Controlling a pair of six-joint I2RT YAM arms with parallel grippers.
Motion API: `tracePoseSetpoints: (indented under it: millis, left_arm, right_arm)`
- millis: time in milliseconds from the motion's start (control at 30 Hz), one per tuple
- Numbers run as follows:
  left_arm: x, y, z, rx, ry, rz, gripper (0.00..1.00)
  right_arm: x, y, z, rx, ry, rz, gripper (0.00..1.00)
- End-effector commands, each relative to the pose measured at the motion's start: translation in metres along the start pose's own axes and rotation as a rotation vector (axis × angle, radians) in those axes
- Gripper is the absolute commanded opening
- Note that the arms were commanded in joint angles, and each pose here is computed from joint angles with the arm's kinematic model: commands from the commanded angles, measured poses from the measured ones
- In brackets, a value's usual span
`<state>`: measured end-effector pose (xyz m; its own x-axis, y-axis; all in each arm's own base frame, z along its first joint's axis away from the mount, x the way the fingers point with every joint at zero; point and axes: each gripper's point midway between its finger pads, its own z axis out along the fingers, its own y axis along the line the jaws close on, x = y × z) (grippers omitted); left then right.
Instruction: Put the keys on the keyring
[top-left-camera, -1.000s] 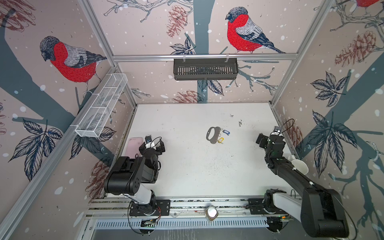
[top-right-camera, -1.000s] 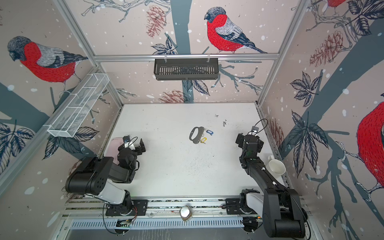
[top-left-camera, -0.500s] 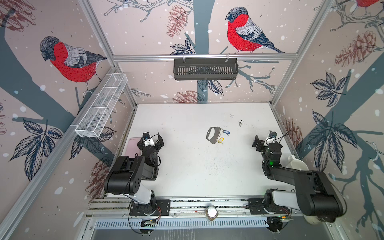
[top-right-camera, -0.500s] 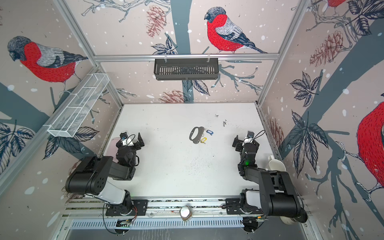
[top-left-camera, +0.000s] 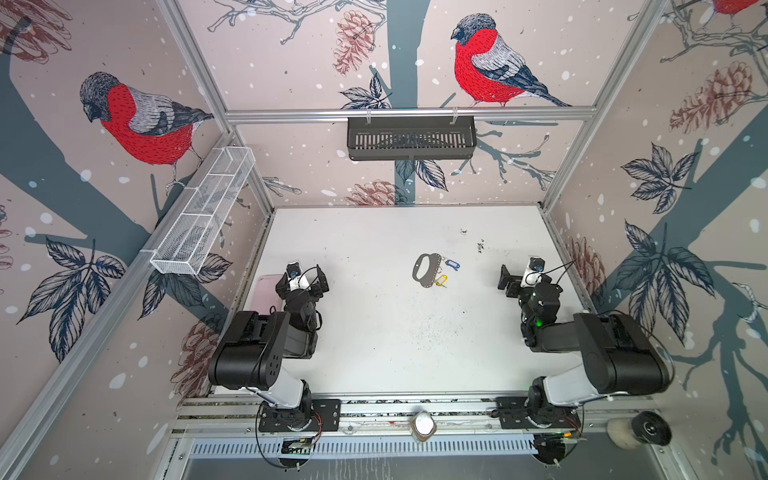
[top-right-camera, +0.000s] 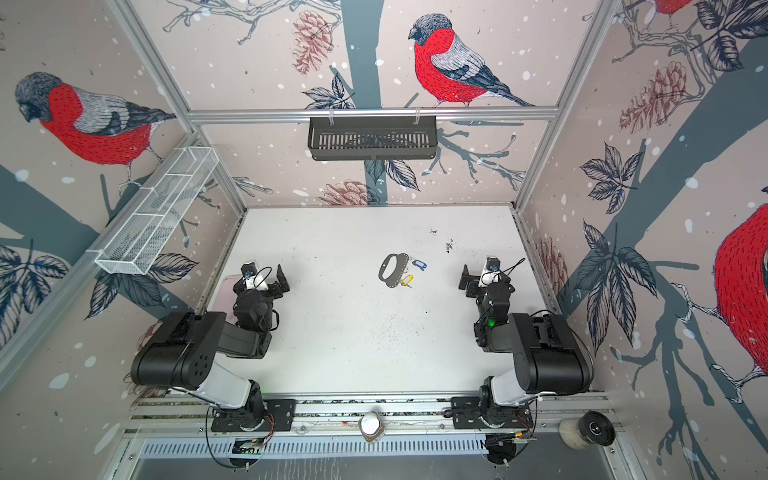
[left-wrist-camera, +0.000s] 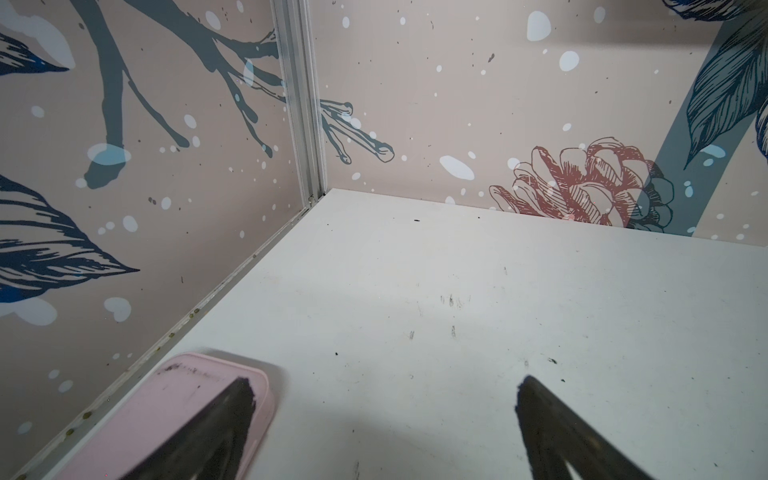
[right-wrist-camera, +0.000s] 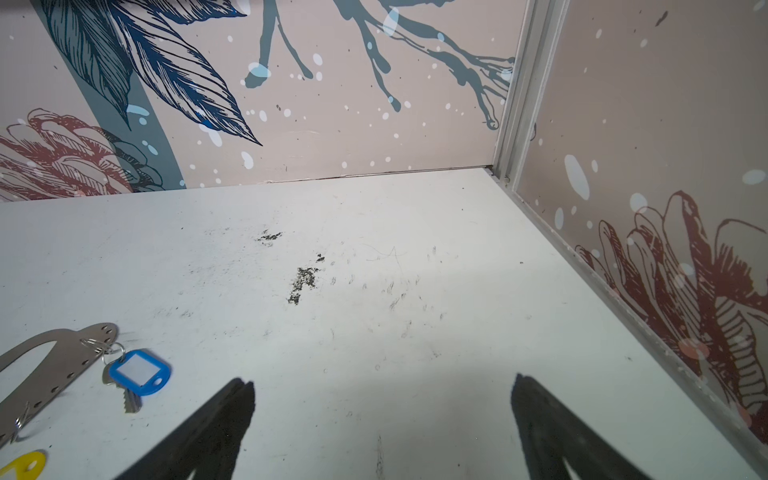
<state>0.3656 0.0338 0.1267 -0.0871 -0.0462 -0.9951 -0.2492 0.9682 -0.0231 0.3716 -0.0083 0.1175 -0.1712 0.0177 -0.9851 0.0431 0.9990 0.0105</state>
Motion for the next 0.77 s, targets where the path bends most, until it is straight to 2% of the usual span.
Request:
tracePoseSetpoints:
  millis: [0,733]
  left_arm:
    - [-0.0057,-0.0002,0.0010,-0.003,-0.020,0.002,0.98]
    - [-0.0058,-0.0001,0.0008,-0.004,-0.021,0.001,0.98]
  right_arm:
    - [-0.0076,0.0013,0.0008,-0.004,-0.025,-0.011,1.00]
    - [-0.0073,0.0014,0.0009,-0.002,-0.024,-0.011,1.00]
